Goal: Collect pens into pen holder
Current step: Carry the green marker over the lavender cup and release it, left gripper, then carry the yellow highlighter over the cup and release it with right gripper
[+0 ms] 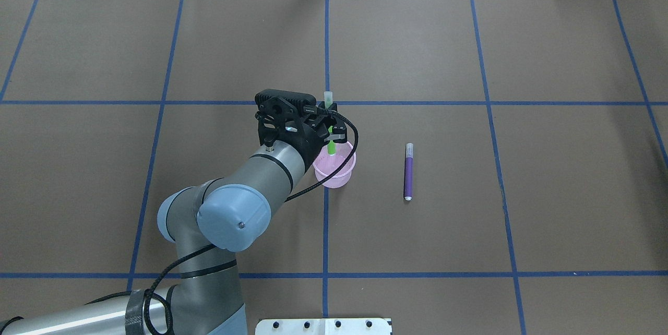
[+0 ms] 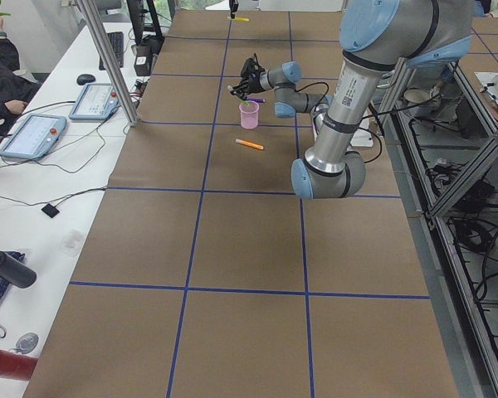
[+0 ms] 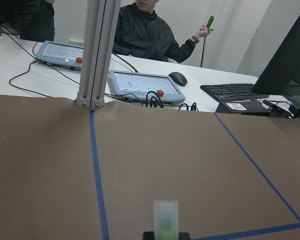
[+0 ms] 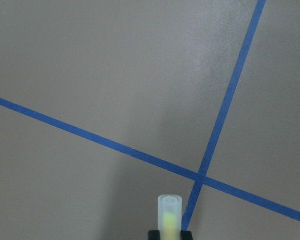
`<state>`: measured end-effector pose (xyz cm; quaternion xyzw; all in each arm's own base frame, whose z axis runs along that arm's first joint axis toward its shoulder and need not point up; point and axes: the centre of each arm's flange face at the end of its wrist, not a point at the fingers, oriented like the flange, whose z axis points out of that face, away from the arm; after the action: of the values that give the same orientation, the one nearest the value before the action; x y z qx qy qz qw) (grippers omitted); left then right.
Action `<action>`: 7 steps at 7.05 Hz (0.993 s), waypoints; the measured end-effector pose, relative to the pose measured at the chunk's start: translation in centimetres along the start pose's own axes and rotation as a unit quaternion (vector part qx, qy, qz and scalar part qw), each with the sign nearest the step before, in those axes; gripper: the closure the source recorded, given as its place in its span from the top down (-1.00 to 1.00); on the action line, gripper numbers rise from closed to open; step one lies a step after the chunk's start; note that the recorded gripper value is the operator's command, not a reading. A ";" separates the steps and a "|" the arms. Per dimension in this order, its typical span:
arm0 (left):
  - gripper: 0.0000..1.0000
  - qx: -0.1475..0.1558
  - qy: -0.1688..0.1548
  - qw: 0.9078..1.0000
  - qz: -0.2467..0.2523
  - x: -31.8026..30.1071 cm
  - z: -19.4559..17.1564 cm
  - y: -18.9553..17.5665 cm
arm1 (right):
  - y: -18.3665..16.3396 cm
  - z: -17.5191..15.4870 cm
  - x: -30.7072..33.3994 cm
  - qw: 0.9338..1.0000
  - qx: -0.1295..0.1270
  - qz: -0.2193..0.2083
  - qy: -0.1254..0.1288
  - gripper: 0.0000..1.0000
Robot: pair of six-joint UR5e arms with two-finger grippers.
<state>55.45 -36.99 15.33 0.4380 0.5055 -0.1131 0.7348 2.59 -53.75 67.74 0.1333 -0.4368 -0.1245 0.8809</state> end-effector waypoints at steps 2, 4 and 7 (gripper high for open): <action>-0.74 -0.008 0.003 1.000 0.001 0.4 -0.1 1.2 | 0.0 -0.2 0.0 1.000 0.002 0.000 0.000 -1.00; 0.91 -0.010 -0.002 1.000 0.003 0.3 0.5 1.9 | -0.3 -0.5 -0.3 1.000 0.006 -0.004 0.000 -1.00; 1.00 -0.008 0.009 1.000 -0.003 1.0 -0.2 0.9 | -1.4 -1.9 -1.9 1.000 0.022 -0.020 -0.003 -1.00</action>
<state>56.36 -35.98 14.92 0.4318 0.5145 -0.1073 0.7330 2.84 -54.21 64.76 0.1613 -0.4389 -0.1332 0.8738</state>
